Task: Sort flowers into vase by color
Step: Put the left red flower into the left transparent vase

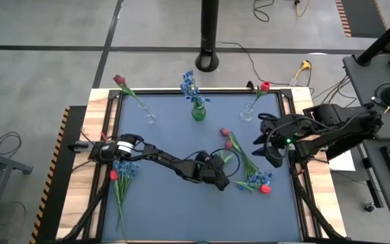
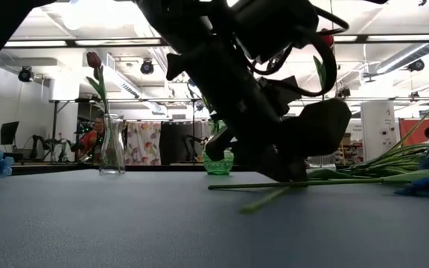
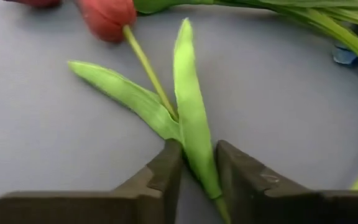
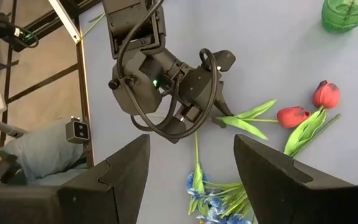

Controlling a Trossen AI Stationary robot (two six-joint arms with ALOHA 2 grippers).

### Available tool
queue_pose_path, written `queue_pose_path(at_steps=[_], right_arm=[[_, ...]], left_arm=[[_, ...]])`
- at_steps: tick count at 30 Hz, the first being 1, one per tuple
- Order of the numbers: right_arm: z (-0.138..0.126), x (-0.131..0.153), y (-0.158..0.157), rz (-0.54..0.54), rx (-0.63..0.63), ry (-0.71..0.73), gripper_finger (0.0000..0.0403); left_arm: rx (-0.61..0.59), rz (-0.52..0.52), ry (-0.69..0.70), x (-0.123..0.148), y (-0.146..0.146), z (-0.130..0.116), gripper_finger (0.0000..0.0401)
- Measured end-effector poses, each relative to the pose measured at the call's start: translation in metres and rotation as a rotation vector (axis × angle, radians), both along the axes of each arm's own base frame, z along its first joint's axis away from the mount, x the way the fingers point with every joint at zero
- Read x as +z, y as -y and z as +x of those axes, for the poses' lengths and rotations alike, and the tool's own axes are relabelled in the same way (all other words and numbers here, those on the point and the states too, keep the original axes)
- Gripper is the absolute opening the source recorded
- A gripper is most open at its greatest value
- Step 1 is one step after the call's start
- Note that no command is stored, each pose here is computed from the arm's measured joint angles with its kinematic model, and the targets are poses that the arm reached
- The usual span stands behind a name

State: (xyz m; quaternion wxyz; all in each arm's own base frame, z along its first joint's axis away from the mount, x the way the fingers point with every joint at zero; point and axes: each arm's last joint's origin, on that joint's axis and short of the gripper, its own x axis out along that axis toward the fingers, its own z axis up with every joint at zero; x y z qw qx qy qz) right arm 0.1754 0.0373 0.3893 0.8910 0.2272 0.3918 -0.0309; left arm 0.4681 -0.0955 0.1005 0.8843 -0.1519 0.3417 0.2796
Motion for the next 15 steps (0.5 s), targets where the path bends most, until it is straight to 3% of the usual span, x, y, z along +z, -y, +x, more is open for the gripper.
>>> queue_pose_path(at_steps=[5, 15], right_arm=[[0.000, -0.001, 0.000, -0.008, 0.006, -0.001, 0.0224], [0.001, -0.005, 0.000, -0.013, 0.007, -0.017, 0.0224]], left_arm=[[0.003, 0.016, -0.004, 0.000, 0.000, 0.000, 0.0010], [-0.002, 0.080, -0.058, 0.017, 0.000, -0.010, 0.0006]])
